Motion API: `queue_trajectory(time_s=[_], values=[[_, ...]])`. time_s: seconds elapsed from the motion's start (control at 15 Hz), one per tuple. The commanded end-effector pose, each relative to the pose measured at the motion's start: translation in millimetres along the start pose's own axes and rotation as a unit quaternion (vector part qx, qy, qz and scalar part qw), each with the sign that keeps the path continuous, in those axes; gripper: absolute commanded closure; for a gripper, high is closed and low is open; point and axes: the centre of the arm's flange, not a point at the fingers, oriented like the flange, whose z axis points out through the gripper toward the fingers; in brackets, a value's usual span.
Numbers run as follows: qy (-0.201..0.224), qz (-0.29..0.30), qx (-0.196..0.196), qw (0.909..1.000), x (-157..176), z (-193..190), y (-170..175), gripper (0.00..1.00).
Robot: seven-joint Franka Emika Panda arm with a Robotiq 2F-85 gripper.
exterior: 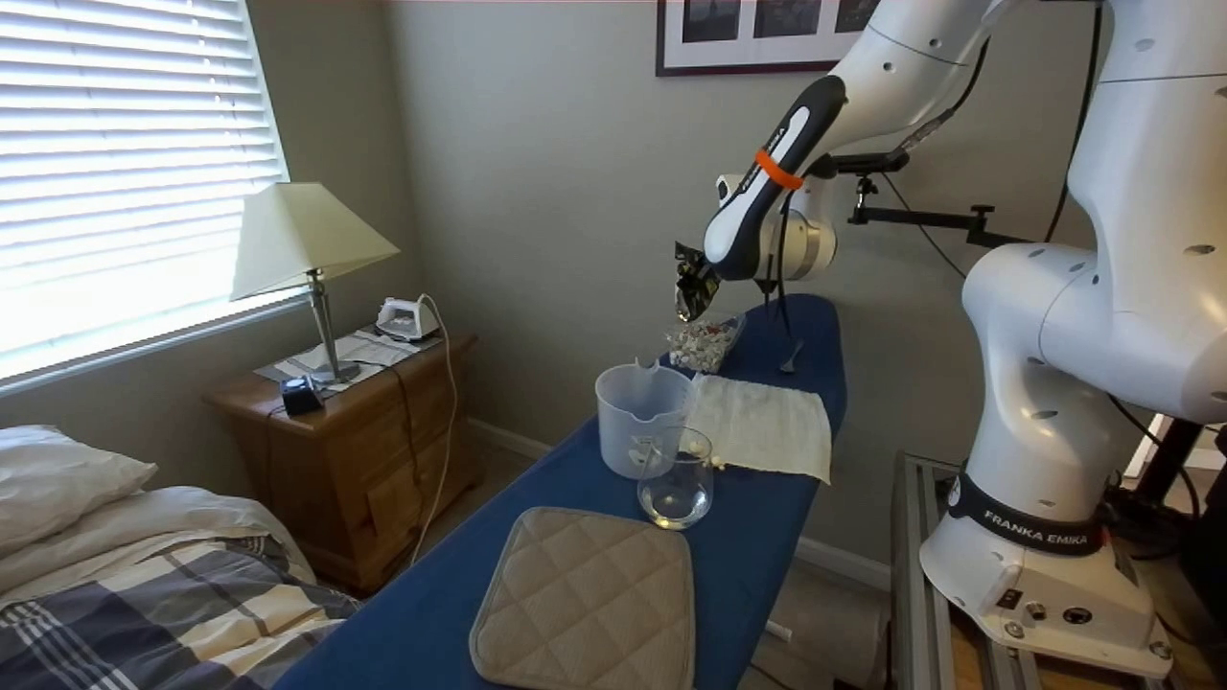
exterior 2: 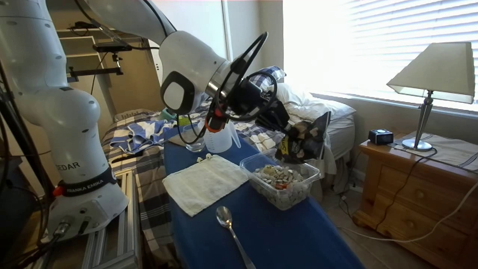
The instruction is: Empty the black packet into the lunchbox
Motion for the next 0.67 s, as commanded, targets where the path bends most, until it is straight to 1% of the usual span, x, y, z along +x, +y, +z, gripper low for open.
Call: queue_trajectory(time_s=[0.0, 0.13, 0.33, 0.47, 0.6], values=[[-0.030, 0.044, -0.012, 0.9985, 24.5, -21.5, -8.2, 1.00], [-0.058, 0.084, -0.019, 0.9946, 32.4, -27.8, -14.2, 1.00], [-0.106, 0.136, -0.024, 0.9848, 39.1, -30.3, -25.6, 1.00], [-0.114, 0.157, -0.015, 0.9808, 44.5, -28.7, -34.5, 1.00], [-0.109, 0.168, -0.007, 0.9798, 54.7, -27.6, -42.0, 1.00]])
